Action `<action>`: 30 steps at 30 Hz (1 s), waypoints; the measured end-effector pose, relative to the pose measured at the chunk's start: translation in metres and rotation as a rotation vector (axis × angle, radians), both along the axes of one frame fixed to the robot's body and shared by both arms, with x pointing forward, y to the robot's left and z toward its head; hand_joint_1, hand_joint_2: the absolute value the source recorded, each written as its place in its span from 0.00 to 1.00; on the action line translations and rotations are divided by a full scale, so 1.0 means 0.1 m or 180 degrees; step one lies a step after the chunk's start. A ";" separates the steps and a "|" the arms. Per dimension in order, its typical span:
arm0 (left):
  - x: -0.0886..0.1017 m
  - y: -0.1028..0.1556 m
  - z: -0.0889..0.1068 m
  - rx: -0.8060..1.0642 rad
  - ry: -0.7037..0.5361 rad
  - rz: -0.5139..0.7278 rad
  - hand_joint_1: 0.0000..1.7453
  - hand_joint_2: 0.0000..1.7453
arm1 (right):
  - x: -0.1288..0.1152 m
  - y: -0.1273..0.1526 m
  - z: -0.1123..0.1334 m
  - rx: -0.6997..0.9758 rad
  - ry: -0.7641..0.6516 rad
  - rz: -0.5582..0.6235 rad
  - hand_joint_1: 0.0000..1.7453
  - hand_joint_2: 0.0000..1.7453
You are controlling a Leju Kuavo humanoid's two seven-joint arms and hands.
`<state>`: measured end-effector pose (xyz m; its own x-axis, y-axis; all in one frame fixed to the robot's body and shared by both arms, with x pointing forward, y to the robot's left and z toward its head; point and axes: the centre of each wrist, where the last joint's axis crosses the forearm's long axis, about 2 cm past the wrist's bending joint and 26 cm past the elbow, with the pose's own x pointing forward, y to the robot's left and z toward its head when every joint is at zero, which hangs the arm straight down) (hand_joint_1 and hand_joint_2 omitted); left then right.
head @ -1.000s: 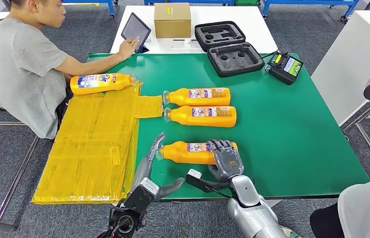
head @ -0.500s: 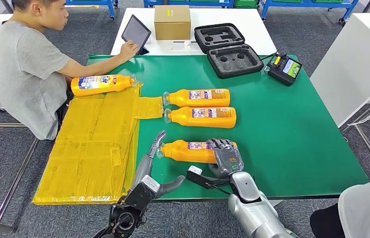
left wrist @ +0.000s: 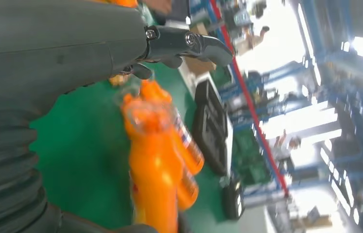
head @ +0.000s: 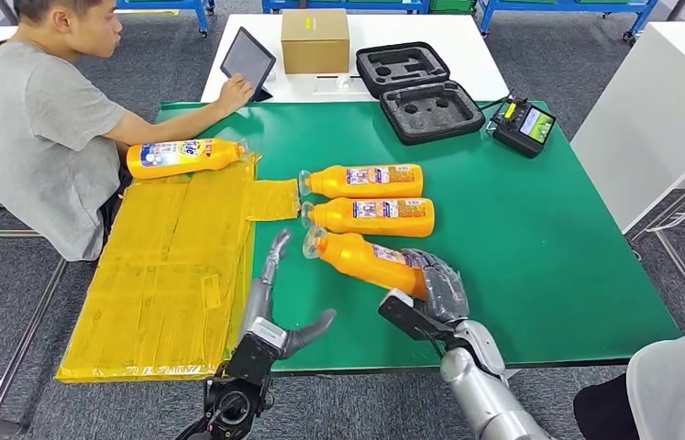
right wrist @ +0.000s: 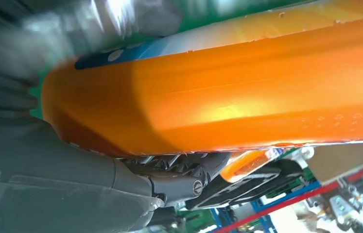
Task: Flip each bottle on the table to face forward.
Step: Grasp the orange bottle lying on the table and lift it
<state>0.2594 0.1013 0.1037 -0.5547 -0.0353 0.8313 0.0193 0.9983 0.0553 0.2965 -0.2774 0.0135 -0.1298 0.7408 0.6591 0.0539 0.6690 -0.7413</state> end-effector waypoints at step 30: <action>0.03 -0.36 -0.24 -0.1430 0.1563 -0.0585 0.00 1.00 | -0.28 0.33 0.00 0.0695 -0.0500 0.0004 1.00 1.00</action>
<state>0.2625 0.0654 0.0799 -0.0741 0.4300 0.8998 0.1075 0.9005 -0.4214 0.2688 -0.2441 0.0132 -0.2438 0.5830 0.7750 0.1559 0.8123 -0.5621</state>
